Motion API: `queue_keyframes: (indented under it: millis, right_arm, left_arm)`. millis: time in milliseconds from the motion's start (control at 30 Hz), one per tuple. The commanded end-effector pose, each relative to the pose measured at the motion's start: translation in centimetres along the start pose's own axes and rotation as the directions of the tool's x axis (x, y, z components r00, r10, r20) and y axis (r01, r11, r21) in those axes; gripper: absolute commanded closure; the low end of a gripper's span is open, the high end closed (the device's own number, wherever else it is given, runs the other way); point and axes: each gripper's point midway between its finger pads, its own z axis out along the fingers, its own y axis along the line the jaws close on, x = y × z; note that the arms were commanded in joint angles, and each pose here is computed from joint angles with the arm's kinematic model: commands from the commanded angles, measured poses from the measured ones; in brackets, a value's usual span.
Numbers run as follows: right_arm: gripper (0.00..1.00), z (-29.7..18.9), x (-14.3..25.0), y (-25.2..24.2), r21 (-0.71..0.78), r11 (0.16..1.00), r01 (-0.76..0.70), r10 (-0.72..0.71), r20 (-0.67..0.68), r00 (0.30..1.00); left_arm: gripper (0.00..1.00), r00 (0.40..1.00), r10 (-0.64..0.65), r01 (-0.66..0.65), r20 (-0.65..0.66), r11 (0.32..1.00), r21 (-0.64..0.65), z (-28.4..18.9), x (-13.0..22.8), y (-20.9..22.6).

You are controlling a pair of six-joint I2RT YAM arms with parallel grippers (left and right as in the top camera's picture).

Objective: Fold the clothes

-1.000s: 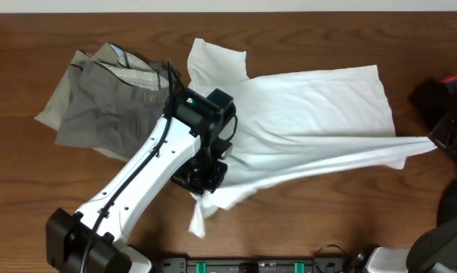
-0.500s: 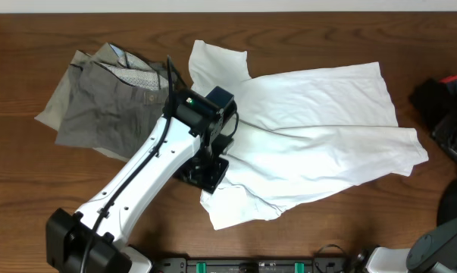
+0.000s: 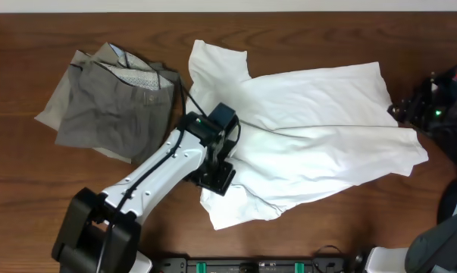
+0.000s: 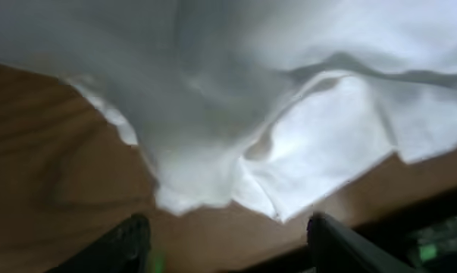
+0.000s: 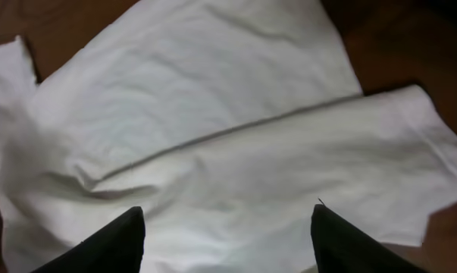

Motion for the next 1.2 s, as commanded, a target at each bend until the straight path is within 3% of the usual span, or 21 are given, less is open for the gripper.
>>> queue_keyframes:
  millis: [0,100,133,467,500,533,567,600,700,767,867,1100,1167]
  right_arm:
    - [0.31,0.1,-0.3,1.0,-0.019,0.998,0.055,-0.055,0.005,0.998]
    - [0.31,0.1,-0.3,1.1,-0.019,0.998,0.057,-0.057,0.005,0.998]
    - [0.31,0.1,-0.3,1.0,-0.019,0.998,0.056,-0.056,0.005,0.998]
    - [0.32,0.1,-0.2,1.0,-0.019,0.998,0.055,-0.055,0.002,0.998]
    - [0.32,0.1,-0.2,1.0,-0.019,0.998,0.055,-0.055,0.002,0.998]
    - [0.32,0.2,-0.2,1.0,-0.019,0.998,0.055,-0.055,0.002,0.998]
    - [0.31,0.1,-0.2,1.0,-0.019,0.998,0.055,-0.055,0.002,0.998]
    - [0.31,0.2,-0.2,1.0,-0.019,0.998,0.055,-0.055,0.002,0.998]
    - [0.31,0.2,-0.2,1.0,-0.019,0.999,0.049,-0.049,-0.001,0.999]
    - [0.33,0.6,-0.1,0.9,-0.019,0.999,0.036,-0.036,-0.008,0.999]
    - [0.35,1.7,0.2,1.1,-0.025,0.999,0.029,-0.030,-0.035,0.999]
    - [0.39,6.7,1.3,3.1,-0.058,0.994,0.089,-0.096,-0.138,0.986]
    - [0.46,8.4,1.3,3.6,-0.064,0.994,0.088,-0.097,-0.154,0.983]
  left_arm:
    - [0.39,0.999,-0.045,0.045,-0.021,0.999,-0.016,1.9,0.8,0.8]
    - [0.92,0.998,-0.053,0.053,-0.030,0.998,-0.018,3.0,1.4,1.3]
    - [0.94,0.997,-0.061,0.060,-0.039,0.998,-0.020,3.1,1.6,1.5]
    - [0.94,0.907,-0.370,0.352,-0.202,0.928,-0.122,2.1,6.3,4.8]
    - [0.83,0.899,-0.388,0.370,-0.203,0.921,-0.121,2.0,6.4,5.0]
    - [0.56,0.892,-0.404,0.386,-0.205,0.914,-0.120,2.0,6.4,5.3]
    - [0.42,0.887,-0.414,0.397,-0.207,0.910,-0.120,1.9,6.5,5.5]
    - [0.36,0.881,-0.424,0.407,-0.211,0.905,-0.120,1.8,6.6,5.7]
    - [0.39,0.864,-0.460,0.442,-0.205,0.887,-0.133,1.5,6.7,6.8]
    - [0.51,0.856,-0.485,0.470,-0.178,0.874,-0.123,1.0,6.0,7.7]
    - [0.60,0.864,-0.497,0.492,-0.081,0.867,-0.076,0.3,3.4,8.8]
    - [0.61,0.913,-0.347,0.348,0.214,0.937,0.033,-0.5,-4.5,9.7]
    - [0.61,0.907,-0.292,0.294,0.303,0.955,0.042,-1.1,-6.7,10.0]
